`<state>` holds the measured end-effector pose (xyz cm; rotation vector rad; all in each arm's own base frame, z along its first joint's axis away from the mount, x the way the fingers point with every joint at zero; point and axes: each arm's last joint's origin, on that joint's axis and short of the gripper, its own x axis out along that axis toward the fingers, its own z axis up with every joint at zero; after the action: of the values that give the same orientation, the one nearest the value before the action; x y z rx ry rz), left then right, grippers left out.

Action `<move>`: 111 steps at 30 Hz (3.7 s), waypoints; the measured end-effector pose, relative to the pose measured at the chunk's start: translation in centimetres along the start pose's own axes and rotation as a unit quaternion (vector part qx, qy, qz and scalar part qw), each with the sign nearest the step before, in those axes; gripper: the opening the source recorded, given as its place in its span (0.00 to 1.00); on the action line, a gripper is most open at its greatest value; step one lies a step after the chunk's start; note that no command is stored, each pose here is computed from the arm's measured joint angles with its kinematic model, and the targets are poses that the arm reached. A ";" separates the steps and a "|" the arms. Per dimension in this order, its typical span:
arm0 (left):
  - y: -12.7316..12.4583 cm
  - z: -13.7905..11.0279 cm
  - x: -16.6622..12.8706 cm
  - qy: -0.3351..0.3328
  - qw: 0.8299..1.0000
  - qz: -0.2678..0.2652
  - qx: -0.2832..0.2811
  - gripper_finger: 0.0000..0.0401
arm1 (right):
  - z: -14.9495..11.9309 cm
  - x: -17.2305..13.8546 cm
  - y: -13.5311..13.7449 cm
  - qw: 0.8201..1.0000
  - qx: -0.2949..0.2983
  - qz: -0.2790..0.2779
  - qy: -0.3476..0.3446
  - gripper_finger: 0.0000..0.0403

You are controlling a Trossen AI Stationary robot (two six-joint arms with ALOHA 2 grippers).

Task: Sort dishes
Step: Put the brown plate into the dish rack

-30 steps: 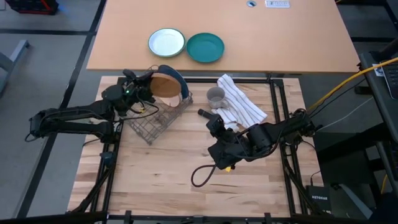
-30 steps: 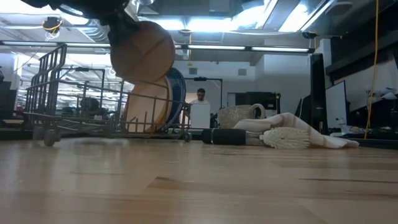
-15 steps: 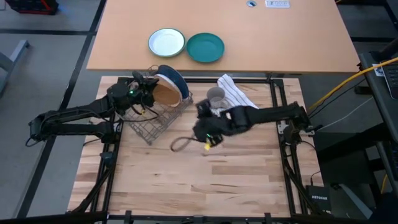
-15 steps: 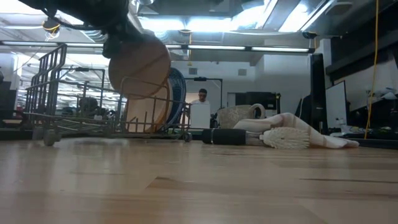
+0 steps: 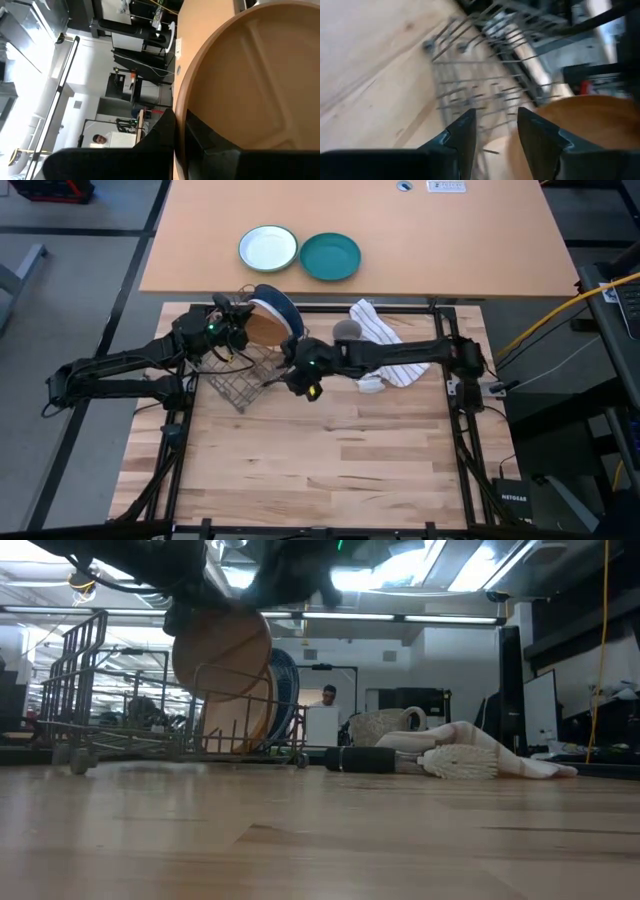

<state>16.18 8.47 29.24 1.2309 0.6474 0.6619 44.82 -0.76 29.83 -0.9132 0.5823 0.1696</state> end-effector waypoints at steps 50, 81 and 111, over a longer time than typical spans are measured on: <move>-0.7 -0.2 0.0 0.008 0.999 -0.032 0.017 0.00 | -5.7 8.8 2.6 0.993 -0.111 0.041 0.027 0.03; -0.8 0.8 -0.2 -0.157 0.985 -0.071 0.018 0.00 | -2.8 5.2 4.5 0.969 -0.200 0.141 0.040 0.04; -1.5 0.8 -0.2 -0.173 0.977 -0.116 -0.037 0.01 | -1.7 4.6 5.1 0.963 -0.217 0.156 0.032 0.08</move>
<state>16.80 7.48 28.01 1.1450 0.4615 0.2640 46.10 0.56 23.00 -1.2504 0.7651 0.5713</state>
